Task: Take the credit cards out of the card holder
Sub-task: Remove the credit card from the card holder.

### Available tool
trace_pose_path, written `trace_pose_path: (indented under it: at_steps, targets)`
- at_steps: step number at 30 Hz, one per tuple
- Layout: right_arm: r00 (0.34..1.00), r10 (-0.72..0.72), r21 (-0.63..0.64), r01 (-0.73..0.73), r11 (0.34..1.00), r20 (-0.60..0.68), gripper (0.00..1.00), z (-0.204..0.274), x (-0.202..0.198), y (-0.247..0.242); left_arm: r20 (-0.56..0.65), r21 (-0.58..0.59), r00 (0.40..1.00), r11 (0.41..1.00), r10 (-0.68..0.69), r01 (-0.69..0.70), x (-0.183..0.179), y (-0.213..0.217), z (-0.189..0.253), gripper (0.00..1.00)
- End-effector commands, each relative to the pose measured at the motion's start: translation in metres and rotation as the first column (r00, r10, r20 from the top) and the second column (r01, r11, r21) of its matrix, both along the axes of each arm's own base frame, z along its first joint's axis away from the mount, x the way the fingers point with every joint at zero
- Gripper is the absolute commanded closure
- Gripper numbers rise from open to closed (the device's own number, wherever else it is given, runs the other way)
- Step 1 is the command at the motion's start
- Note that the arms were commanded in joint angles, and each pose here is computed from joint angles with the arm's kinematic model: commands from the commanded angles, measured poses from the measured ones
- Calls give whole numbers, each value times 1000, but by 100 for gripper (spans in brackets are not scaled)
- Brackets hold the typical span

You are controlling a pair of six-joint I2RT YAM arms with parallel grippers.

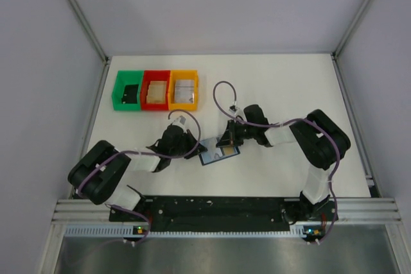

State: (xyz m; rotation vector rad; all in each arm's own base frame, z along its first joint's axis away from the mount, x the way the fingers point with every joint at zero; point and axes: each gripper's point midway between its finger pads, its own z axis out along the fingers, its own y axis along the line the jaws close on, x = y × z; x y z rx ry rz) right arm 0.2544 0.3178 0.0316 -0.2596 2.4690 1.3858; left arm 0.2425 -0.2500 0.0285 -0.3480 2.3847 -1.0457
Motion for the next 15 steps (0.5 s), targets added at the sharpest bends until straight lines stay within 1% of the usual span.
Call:
trace_pose_path:
  at_steps: [1,5,15]
  targets:
    - [998,1,23,-2,1000,64,100,12,6,2,-32,46,999,999,1,1,-5,7,-17,100]
    - [997,-14,-1,14,1000,71,100,11,8,-2,-64,89,998,996,25,-20,-11,16,-29,100]
    - [996,-40,-18,42,999,80,100,12,14,-13,-49,136,998,990,50,-43,-16,33,-30,100]
